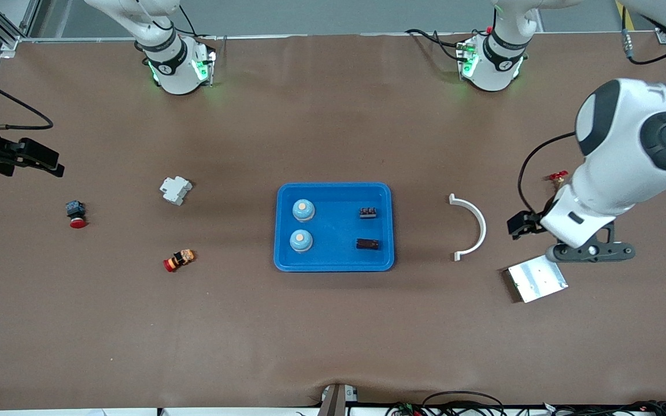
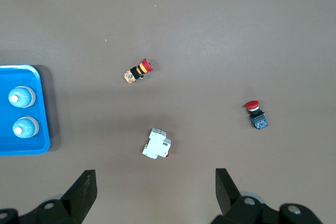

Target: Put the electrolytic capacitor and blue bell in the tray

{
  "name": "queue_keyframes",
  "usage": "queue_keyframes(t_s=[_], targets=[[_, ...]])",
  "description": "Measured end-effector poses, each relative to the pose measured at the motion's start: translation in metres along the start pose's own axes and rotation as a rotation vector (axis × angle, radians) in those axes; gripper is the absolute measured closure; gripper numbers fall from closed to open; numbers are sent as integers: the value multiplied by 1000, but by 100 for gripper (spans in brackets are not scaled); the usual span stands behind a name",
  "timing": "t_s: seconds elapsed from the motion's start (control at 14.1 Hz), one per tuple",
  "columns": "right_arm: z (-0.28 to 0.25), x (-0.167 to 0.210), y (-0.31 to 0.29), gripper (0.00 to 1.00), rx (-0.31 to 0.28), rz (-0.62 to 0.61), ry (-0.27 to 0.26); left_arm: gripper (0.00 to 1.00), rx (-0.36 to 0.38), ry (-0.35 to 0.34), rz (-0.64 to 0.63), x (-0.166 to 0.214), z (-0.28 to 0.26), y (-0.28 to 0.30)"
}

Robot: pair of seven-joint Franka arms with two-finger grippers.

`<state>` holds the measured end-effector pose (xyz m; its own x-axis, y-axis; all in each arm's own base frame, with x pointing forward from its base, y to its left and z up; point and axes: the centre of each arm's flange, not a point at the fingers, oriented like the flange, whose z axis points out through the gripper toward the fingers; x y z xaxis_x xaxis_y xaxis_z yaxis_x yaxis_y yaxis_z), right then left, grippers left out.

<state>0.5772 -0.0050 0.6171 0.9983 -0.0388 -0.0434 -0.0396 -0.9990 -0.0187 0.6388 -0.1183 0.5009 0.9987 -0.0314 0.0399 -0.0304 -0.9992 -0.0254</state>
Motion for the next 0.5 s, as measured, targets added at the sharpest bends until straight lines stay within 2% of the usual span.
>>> queue_keyframes(t_s=[0.28, 0.5], targets=[[0, 0, 0, 0, -1, -22, 1, 0, 5, -36, 46, -33, -58, -18], [0, 0, 0, 0, -1, -24, 0, 0, 13, -34, 57, -53, -79, -13]])
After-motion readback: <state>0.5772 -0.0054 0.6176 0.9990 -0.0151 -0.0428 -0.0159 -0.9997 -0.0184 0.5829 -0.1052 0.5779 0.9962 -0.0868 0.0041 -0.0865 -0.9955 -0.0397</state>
